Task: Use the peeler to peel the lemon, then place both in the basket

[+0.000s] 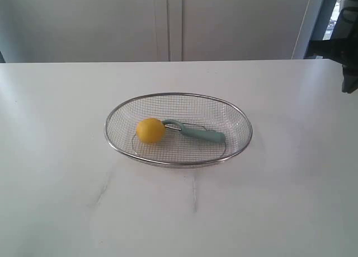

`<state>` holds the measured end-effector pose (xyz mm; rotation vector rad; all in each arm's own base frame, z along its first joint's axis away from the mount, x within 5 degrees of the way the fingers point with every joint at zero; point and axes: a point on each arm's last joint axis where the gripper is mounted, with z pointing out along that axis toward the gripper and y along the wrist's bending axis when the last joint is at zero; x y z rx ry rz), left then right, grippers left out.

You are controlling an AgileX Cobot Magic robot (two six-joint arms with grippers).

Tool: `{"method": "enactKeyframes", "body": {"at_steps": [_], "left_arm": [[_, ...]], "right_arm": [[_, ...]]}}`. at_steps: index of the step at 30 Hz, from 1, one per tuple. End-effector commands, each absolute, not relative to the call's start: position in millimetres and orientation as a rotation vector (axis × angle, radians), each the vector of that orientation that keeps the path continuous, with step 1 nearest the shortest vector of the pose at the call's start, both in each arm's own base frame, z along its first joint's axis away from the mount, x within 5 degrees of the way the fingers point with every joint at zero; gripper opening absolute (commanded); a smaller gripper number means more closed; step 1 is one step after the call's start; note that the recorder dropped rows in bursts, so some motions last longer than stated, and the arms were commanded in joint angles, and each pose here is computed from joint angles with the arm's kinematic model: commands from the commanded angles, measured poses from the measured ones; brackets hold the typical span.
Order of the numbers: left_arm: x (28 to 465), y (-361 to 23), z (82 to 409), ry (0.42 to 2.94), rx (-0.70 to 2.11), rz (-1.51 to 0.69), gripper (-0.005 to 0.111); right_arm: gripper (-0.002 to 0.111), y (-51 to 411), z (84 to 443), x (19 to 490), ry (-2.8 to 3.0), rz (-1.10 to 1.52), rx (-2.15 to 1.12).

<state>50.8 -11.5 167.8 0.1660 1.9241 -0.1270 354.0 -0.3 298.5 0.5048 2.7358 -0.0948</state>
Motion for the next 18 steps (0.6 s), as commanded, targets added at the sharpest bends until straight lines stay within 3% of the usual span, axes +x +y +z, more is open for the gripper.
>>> {"method": "enactKeyframes", "body": {"at_steps": [1, 18], "left_arm": [[50.7, -11.2, 166.7, 1.924, 0.164, -0.121, 0.0], [50.6, -10.9, 166.4, 1.928, 0.152, -0.121, 0.0]], "right_arm": [[0.0, -2.8, 302.8, 353.3, 2.72, -0.098, 0.508], [0.0, -2.8, 302.8, 353.5, 2.718, -0.097, 0.507]]}}
